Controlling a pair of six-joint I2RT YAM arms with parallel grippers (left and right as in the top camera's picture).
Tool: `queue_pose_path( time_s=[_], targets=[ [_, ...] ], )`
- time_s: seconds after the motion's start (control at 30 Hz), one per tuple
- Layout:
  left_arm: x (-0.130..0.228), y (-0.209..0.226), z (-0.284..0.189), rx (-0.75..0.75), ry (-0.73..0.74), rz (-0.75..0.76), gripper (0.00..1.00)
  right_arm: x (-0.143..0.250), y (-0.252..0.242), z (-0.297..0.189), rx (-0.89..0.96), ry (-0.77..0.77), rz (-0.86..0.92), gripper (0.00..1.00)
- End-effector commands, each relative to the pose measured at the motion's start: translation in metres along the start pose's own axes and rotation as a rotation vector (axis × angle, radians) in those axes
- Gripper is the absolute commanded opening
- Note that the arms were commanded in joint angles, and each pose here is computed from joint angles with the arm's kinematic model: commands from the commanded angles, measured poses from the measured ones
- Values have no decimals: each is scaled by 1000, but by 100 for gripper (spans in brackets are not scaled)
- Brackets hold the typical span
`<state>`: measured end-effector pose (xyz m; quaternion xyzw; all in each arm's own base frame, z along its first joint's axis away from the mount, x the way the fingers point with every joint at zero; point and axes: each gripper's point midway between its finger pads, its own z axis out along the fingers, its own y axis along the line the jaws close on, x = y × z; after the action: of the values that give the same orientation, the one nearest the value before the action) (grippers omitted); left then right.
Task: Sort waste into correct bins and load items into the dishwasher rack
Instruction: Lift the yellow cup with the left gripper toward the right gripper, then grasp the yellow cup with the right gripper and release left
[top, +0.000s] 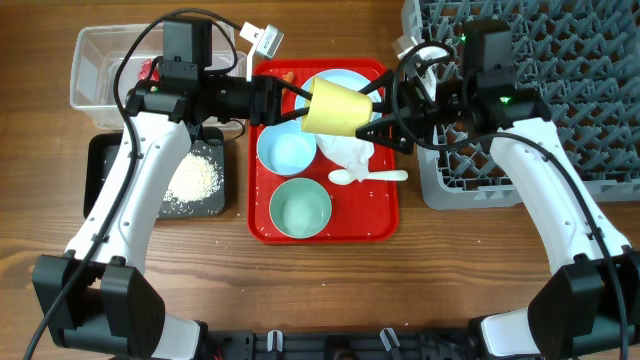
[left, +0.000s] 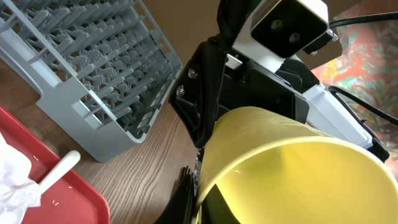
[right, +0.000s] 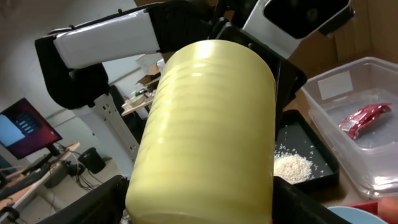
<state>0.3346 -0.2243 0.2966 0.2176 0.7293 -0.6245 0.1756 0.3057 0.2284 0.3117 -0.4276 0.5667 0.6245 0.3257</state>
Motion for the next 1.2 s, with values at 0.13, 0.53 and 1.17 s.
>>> queue_pose_path(
  time_s=[0.13,0.53,1.17],
  targets=[
    [3,3,17,-44,27,19,4,-4,-1,20,-9,33,13,73],
    [3,8,16,-68,22,14,42,-1,-19,20,101,49,77,64],
    [0,32,6,-201,-6,-18,45,-4,-53,-67,323,-53,199,64]
  ],
)
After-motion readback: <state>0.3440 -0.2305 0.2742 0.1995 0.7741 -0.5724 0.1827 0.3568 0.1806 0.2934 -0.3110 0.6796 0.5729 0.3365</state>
